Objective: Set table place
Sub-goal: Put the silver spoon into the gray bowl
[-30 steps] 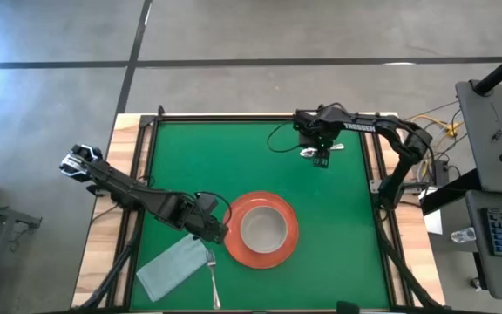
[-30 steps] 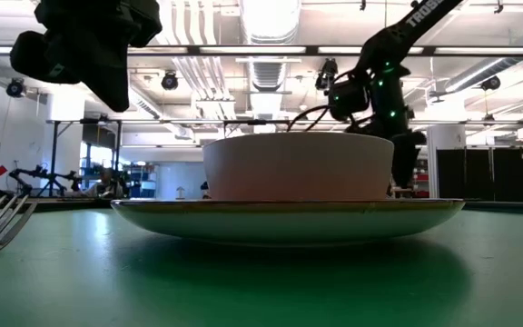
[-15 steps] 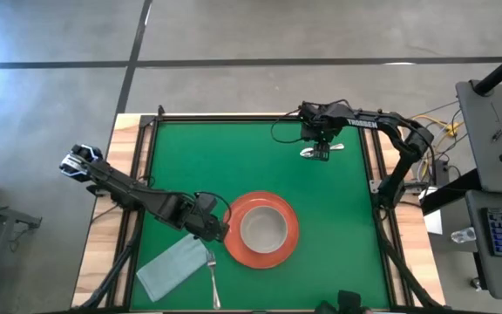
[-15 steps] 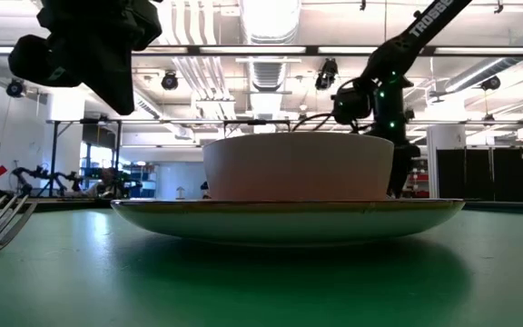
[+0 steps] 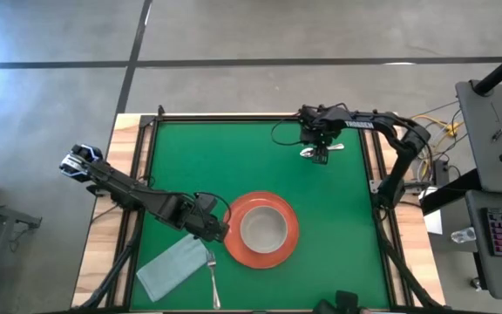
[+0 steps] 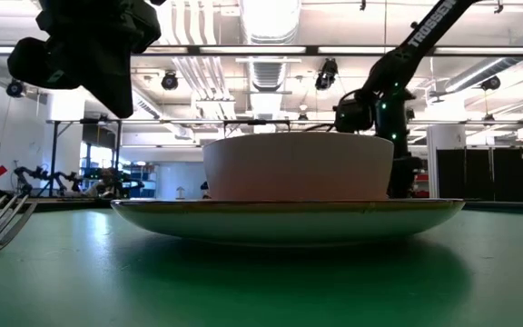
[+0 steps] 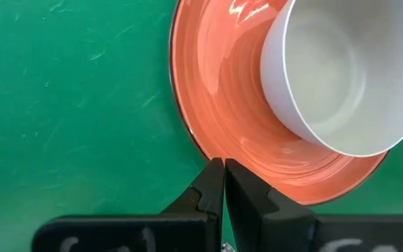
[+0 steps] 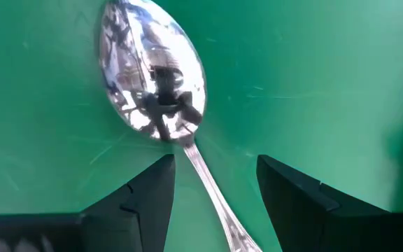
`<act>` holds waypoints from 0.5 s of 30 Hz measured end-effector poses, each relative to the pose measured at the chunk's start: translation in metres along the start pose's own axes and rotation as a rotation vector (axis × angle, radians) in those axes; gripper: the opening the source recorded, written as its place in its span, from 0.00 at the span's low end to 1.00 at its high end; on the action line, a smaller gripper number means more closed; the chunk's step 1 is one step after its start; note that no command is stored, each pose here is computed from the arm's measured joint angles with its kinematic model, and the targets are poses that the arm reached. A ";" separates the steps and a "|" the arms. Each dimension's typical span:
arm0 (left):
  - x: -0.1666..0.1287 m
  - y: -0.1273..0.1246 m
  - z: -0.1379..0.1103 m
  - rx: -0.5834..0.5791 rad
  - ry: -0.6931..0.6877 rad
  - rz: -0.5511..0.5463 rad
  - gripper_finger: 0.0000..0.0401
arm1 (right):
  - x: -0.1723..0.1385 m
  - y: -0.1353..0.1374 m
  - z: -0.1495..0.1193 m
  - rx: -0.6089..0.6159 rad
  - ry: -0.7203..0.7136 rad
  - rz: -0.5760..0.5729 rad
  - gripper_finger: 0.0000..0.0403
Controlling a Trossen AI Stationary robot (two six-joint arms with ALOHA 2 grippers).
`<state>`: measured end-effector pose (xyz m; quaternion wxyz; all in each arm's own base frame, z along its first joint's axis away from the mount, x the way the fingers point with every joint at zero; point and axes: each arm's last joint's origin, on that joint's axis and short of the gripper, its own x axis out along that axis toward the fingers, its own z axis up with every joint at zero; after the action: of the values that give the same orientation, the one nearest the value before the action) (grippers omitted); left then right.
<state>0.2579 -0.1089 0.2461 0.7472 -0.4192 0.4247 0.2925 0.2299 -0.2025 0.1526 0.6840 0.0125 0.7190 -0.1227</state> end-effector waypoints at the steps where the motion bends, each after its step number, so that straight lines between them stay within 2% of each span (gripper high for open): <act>1: 0.000 0.000 0.000 -0.001 0.000 -0.003 0.00 | 0.003 0.000 0.001 0.002 0.007 0.005 0.49; 9: 0.000 -0.002 0.000 -0.009 -0.002 -0.021 0.00 | 0.010 -0.003 0.009 0.014 0.040 0.020 0.47; 12: 0.000 -0.002 0.000 -0.008 -0.002 -0.020 0.00 | 0.006 -0.009 0.016 0.029 -0.011 -0.004 0.41; 15: 0.001 -0.001 0.000 -0.006 -0.007 -0.015 0.00 | 0.005 -0.010 0.018 0.034 -0.026 -0.012 0.30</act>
<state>0.2592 -0.1091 0.2454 0.7498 -0.4235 0.4180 0.2894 0.2453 -0.2168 0.1488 0.6921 0.0185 0.7080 -0.1391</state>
